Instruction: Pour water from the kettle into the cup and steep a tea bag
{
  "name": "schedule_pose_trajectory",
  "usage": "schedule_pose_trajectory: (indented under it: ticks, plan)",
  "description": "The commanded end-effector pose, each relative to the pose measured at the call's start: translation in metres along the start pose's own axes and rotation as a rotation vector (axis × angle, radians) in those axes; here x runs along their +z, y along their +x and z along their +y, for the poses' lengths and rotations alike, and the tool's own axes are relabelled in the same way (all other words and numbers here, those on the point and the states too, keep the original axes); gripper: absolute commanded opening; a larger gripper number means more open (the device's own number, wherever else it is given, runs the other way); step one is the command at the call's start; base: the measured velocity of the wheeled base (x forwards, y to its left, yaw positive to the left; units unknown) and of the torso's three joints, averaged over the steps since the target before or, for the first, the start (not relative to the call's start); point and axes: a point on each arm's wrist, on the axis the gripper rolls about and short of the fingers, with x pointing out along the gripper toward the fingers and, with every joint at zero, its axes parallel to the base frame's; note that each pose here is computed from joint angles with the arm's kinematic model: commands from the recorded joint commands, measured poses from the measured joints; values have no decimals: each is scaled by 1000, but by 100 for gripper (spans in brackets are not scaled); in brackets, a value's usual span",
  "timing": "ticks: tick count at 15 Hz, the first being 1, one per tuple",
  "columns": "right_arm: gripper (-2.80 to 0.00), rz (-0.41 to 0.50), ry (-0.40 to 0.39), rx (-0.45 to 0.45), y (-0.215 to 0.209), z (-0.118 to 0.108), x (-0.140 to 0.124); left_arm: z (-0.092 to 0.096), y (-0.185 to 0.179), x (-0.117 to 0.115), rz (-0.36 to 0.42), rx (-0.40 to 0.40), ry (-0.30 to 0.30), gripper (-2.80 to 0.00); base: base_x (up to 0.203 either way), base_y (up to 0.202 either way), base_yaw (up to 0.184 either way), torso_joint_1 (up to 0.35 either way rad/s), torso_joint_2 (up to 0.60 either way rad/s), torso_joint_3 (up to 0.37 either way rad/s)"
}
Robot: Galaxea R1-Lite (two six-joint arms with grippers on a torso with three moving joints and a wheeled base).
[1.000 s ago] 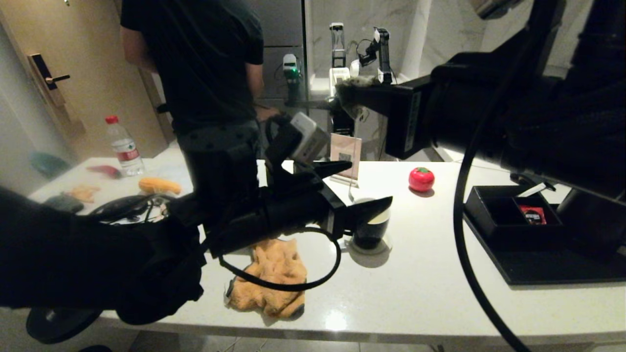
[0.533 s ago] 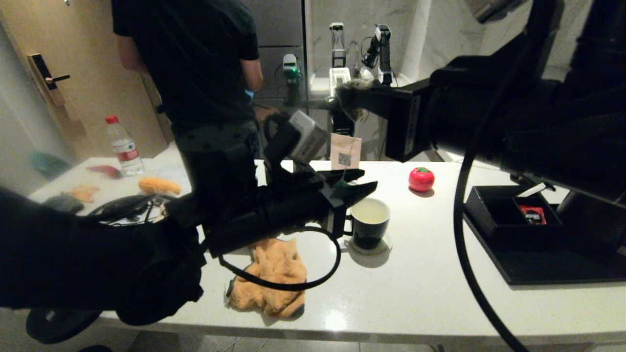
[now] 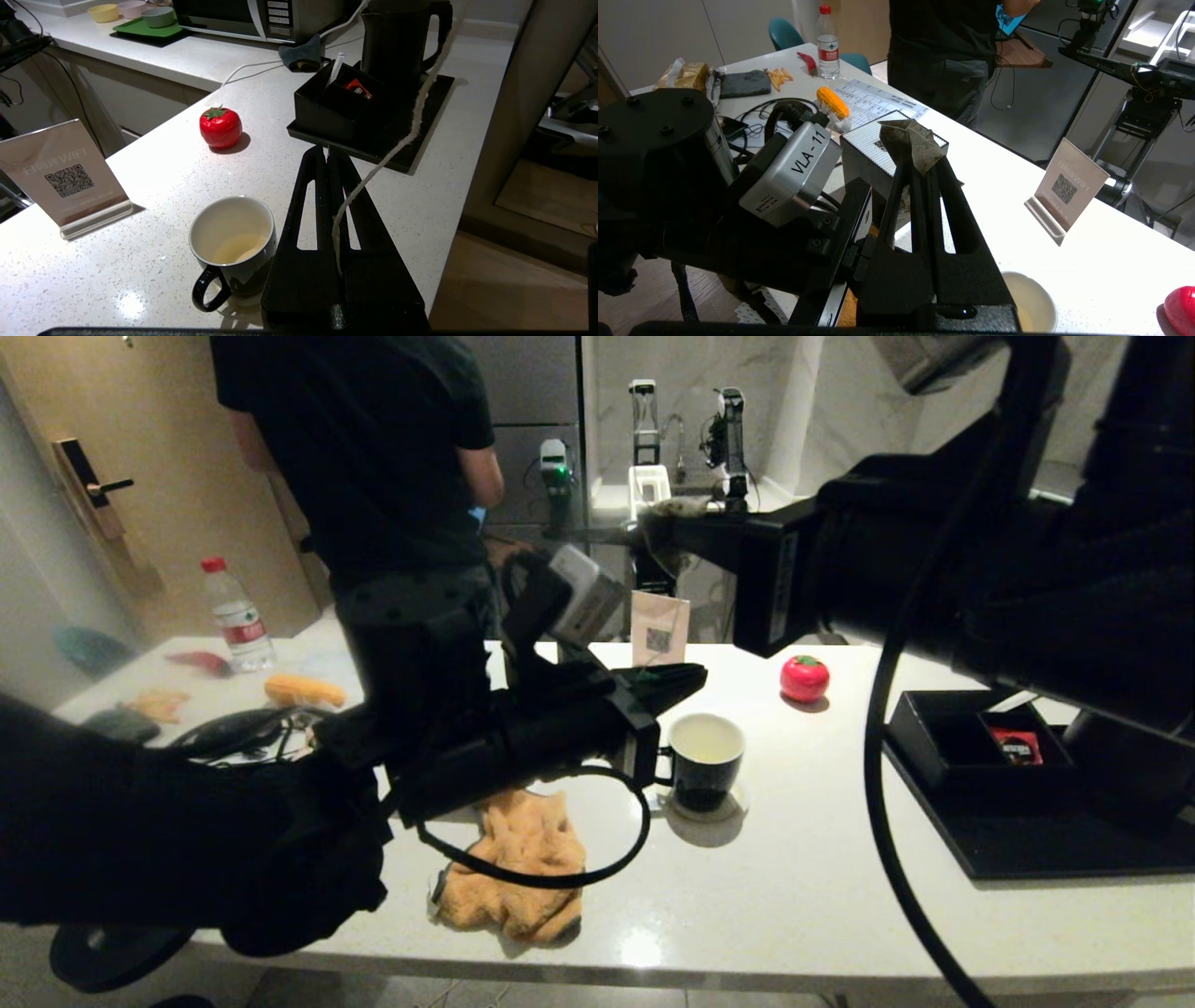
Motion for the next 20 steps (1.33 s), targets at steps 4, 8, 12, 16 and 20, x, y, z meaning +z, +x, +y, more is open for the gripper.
schedule_pose_trajectory:
  ticks: [4,8,12,16,20]
  plan:
    - [-280,20,-4,-20,-2,0,-8,0,-1,4,-25,0,7,-280,0,0,0,0,0,0]
    - [-280,38,-6,-24,-8,0,-25,-1,-3,0,-10,-1,2,-280,0,0,0,0,0,0]
    - [-280,55,-6,-67,-12,-1,-42,-1,-2,-4,0,-1,-2,-280,0,0,0,0,0,0]
    - [-280,72,18,-96,-20,-2,-60,0,1,-6,4,-1,-3,-280,0,0,0,0,0,0]
    - [-280,67,46,-104,-20,-1,-69,0,1,-7,7,-2,-4,-280,0,0,0,0,0,0]
